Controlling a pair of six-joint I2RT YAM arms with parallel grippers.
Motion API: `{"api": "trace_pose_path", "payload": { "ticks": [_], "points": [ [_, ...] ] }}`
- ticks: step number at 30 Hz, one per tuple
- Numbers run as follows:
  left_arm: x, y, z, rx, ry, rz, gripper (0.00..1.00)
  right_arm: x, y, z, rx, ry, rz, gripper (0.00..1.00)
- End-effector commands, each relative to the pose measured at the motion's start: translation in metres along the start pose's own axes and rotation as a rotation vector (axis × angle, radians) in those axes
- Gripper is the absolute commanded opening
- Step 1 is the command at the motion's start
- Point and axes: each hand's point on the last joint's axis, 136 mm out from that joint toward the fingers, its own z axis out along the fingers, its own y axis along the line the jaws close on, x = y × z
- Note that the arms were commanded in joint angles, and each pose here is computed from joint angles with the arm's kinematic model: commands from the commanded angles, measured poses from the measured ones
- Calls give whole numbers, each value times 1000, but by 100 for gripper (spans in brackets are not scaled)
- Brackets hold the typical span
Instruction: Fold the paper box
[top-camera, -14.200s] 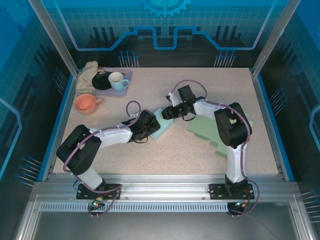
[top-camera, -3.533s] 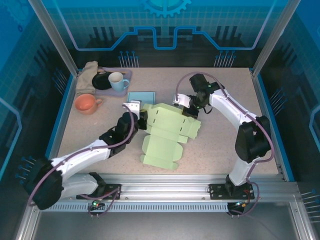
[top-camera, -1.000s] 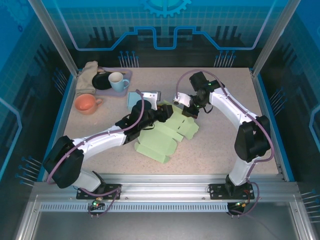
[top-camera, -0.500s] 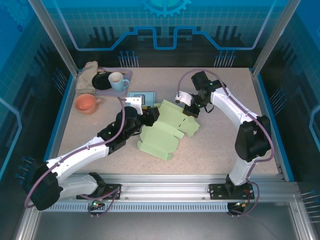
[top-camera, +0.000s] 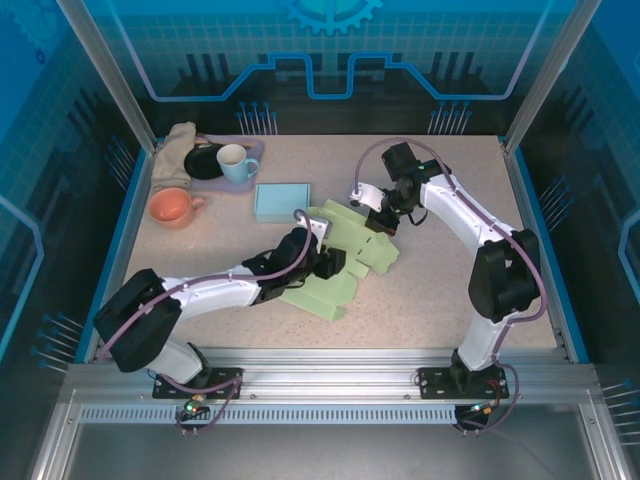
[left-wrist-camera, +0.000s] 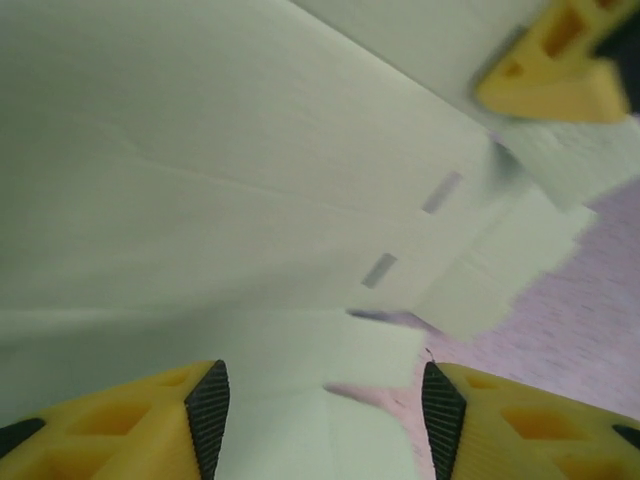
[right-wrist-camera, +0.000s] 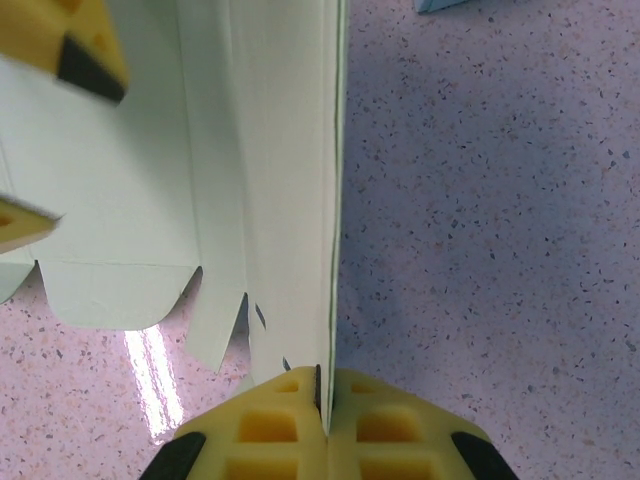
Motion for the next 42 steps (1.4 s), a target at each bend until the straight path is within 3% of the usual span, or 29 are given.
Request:
{"api": "trace_pose_path", "payload": {
  "ticks": [1, 13, 20, 42],
  "points": [
    [-36, 30, -1, -198, -137, 65, 60, -3, -1, -1, -15, -11, 11, 0],
    [-43, 92, -20, -383, -173, 44, 62, -3, 0, 1, -24, -9, 8, 0],
    [-37, 104, -24, -403, -153, 6, 65, -2, 0, 1, -26, -9, 11, 0],
    [-25, 23, 6, 23, 15, -225, 65, -5, 1, 2, -26, -20, 9, 0]
  ]
}}
